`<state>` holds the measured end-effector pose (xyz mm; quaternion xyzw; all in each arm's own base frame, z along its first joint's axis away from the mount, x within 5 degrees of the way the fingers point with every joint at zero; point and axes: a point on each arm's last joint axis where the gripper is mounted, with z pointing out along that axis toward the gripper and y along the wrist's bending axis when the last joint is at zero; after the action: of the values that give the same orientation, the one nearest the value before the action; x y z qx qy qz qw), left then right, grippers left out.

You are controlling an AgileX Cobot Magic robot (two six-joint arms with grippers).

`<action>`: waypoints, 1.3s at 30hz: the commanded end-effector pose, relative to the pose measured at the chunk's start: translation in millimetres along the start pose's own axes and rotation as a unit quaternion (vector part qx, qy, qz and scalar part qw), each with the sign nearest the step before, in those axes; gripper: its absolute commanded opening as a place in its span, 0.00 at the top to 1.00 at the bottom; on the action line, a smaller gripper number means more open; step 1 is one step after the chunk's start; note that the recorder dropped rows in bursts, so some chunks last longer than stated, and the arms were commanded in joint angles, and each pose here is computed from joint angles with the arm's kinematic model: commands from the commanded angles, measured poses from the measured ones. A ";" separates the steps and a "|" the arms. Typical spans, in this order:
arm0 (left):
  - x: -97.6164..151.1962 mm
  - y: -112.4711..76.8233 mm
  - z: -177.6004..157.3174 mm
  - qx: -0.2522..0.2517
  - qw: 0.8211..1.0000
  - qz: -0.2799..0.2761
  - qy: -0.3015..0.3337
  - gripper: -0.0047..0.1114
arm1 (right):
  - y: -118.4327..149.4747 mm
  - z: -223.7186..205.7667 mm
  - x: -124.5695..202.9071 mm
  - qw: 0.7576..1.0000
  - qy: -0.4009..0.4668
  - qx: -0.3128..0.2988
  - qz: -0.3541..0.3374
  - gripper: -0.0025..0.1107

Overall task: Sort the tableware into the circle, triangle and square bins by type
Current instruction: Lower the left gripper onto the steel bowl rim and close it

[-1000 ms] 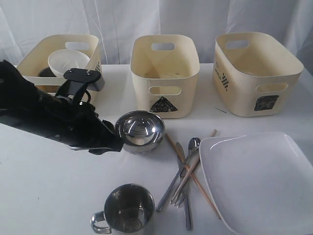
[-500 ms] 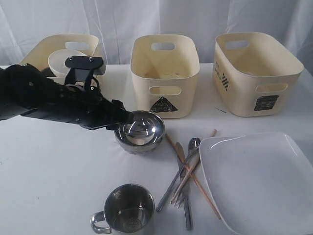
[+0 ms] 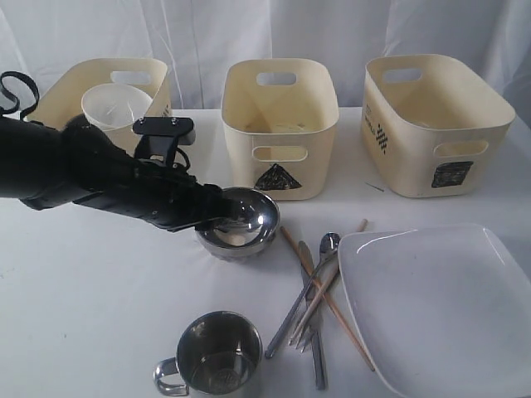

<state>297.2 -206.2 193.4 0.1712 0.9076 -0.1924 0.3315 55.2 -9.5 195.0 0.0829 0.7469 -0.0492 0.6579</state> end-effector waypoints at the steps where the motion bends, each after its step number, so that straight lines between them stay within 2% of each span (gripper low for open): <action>1: -1.4 4.4 1.7 -0.004 1.000 -0.017 -0.001 0.42 | -0.1 -0.1 1.4 1.000 -0.001 0.001 -0.001 0.98; 11: 4.5 14.7 18.2 -0.023 0.999 -0.023 0.002 0.42 | -0.1 -0.1 1.2 1.000 -0.002 0.001 -0.001 0.98; 16: -7.8 13.0 17.8 -0.024 0.999 -0.021 -0.023 0.42 | -0.1 -0.1 1.4 1.000 -0.001 0.001 -0.001 0.98; 19: -10.9 11.8 24.9 -0.019 1.000 -0.015 -0.015 0.42 | -0.1 -0.1 1.4 1.000 -0.001 0.001 -0.001 0.98; 39: 6.2 19.1 52.2 -0.029 0.999 -0.012 0.023 0.42 | -0.1 -0.1 1.4 1.000 -0.001 0.001 -0.001 0.98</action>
<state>328.1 -212.4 150.4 0.1546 0.9209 -0.1660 0.3169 55.2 -9.5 195.0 0.0829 0.7469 -0.0492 0.6579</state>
